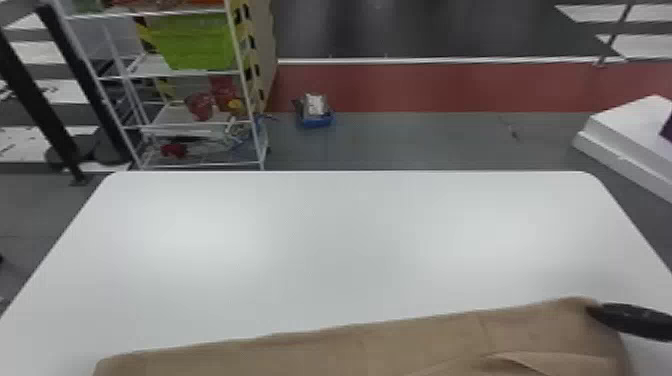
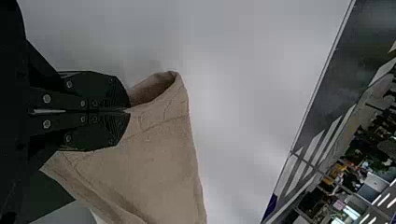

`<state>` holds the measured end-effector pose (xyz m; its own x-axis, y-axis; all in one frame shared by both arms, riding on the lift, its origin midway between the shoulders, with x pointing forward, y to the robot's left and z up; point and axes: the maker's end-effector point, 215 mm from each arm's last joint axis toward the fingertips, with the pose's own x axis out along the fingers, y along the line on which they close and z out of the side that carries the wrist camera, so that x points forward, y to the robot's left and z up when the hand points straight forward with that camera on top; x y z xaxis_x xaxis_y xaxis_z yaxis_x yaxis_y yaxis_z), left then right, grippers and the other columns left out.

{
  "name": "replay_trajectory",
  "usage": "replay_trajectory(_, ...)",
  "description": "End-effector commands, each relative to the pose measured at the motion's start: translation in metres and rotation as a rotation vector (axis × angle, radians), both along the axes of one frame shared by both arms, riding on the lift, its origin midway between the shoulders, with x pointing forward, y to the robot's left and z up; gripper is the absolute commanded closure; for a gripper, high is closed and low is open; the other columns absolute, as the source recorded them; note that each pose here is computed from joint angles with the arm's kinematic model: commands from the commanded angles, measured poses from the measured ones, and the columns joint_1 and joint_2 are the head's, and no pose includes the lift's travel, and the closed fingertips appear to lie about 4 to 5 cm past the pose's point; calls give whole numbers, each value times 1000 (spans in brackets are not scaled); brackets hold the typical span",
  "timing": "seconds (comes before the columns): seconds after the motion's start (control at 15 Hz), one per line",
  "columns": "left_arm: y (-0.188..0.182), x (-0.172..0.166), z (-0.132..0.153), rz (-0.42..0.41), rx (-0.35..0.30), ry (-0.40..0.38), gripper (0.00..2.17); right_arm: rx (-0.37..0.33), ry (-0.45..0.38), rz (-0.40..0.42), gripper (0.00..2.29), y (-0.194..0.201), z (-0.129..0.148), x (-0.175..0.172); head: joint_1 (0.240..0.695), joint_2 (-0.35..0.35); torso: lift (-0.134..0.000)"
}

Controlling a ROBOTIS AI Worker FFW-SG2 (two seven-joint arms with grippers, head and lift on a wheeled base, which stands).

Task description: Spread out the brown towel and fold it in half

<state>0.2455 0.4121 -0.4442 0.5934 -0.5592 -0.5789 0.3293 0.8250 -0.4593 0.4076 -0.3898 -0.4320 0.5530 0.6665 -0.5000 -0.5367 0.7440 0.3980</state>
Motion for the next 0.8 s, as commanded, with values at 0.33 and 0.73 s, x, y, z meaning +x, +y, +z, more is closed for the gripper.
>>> replay_trajectory(0.33, -12, 62, 8, -18, -14, -24, 1737, 25, -14, -20, 1247, -6, 8, -3, 695, 20, -124)
replay_trajectory(0.73, -5, 34, 22, -4, -65, 82, 1737, -3, -10, -50, 1247, -27, 13, -19, 695, -13, -124)
